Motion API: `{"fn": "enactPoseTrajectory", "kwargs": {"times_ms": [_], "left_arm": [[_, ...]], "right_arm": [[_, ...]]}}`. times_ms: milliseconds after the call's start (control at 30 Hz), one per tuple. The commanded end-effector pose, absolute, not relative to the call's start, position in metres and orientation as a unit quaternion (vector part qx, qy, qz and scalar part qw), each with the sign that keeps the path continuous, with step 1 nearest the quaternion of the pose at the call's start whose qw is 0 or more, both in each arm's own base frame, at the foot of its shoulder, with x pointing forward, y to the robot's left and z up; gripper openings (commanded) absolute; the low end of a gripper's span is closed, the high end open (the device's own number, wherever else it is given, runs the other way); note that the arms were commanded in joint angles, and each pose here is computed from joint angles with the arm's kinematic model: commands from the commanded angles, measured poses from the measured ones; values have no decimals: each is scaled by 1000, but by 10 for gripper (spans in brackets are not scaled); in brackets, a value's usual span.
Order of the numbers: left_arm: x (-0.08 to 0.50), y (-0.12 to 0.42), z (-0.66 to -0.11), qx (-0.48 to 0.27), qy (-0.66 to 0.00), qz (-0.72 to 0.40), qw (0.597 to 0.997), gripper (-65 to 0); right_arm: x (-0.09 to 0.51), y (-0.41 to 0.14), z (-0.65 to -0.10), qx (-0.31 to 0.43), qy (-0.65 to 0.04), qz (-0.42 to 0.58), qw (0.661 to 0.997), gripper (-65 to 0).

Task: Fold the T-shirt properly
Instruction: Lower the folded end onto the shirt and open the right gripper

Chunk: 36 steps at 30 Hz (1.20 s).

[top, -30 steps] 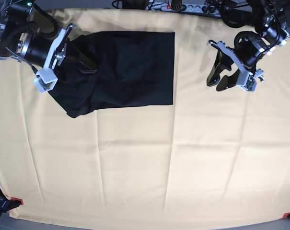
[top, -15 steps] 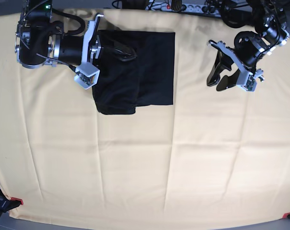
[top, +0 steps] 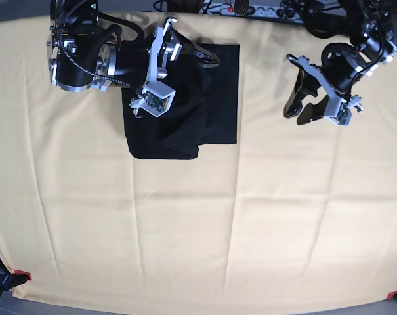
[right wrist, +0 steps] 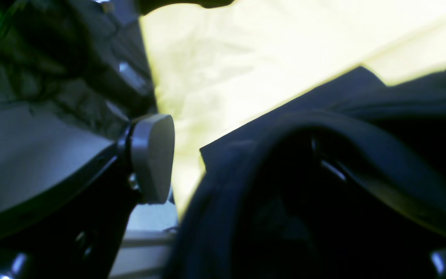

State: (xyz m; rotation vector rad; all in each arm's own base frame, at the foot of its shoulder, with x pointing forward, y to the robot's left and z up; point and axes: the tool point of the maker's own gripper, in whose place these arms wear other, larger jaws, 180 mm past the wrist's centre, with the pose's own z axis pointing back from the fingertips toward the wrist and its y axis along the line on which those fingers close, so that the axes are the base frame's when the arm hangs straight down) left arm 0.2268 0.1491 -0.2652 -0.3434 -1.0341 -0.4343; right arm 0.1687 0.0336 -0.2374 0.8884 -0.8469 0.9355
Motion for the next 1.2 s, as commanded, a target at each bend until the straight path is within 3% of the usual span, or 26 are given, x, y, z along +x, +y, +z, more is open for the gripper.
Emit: {"fn": "enactPoseTrajectory", "kwargs": {"times_ms": [0,300,467,533,567,600,700,933,1067,1167], "left_arm": [[229,148,-254,-164,-503,-215,821,-453],[232,169,-256,-105,-482,-263,829,-453],[238,181,-254,-93,-486,-221,841,-456],[239,180,-253,-102,-489,-209,841,-523],[238,177,-251,-114,-491,-208,838,-610],[237,172,-249,-125,-493,-213,834,-650],[231,155,-242,-165,-500,-245,814,-650],[198,106,-216,-297,-499,-319,749,-650],[193,96,-209,-304,-502,-334,738,-650],[192,94,-215,-300,-493,-341,742,-650]], "right_arm": [[169,35,-214,404,-419,428,691,-213],[195,-13,-215,336,-455,373,735,-213],[205,-26,-210,322,-476,352,739,-215],[208,-24,-201,328,-496,343,727,-228],[212,-25,-197,325,-510,337,722,-264],[217,-28,-194,314,-523,332,719,-334],[232,-36,-192,272,-546,330,720,-642],[244,-38,-174,259,-582,329,698,-650],[269,-47,-203,267,-551,310,727,-650],[260,-37,-229,298,-492,336,745,-650]]}}
